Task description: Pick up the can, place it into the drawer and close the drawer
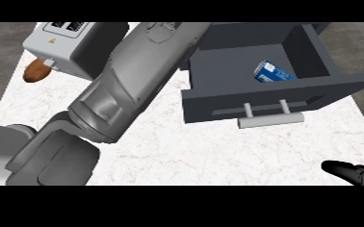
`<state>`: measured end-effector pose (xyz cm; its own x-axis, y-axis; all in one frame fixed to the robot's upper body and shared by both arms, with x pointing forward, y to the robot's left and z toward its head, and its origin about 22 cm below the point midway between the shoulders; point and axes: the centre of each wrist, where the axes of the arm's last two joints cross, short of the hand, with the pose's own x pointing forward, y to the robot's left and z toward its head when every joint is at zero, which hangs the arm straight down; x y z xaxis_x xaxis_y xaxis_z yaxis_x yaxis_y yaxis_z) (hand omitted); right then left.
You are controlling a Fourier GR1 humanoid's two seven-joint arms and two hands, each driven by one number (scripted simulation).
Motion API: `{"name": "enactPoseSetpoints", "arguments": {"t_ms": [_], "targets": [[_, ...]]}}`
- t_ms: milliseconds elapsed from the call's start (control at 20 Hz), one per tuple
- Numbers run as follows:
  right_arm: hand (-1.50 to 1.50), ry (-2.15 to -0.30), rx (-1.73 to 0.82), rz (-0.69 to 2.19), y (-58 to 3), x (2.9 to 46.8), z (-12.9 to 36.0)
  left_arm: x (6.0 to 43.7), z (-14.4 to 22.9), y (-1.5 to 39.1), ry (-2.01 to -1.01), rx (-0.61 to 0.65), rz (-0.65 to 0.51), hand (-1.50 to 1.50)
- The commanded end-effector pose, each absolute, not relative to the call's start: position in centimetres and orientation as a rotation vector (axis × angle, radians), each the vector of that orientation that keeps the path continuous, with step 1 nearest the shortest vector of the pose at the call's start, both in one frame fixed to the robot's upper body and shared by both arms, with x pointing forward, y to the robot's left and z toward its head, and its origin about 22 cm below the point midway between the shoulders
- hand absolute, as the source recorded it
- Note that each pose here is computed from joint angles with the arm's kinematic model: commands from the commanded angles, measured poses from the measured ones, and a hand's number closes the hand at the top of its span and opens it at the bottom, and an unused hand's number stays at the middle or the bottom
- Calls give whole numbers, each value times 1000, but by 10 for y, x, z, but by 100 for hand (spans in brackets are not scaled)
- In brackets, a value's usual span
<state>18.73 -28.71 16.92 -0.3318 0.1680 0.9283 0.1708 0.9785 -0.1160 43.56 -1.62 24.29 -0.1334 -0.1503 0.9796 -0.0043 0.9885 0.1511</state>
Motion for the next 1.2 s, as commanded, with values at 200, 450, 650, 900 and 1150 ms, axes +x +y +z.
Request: {"name": "enactPoseSetpoints", "arguments": {"t_ms": [200,450,650,900,1150], "targets": [[-150,-1971,-334,155,-286,190,185,438,237,-14,-1718,139,-63,-150],[-150,-2026,-439,313,-279,207,193,436,248,-19,-1707,93,-39,-150],[-150,-2006,-531,453,-263,224,189,435,248,-18,-1715,30,-7,-150],[-150,-1982,-690,624,-261,246,187,436,251,-18,-1709,33,25,-150],[-150,-1931,-771,763,-235,279,158,435,258,-22,-1737,71,10,-150]]}}
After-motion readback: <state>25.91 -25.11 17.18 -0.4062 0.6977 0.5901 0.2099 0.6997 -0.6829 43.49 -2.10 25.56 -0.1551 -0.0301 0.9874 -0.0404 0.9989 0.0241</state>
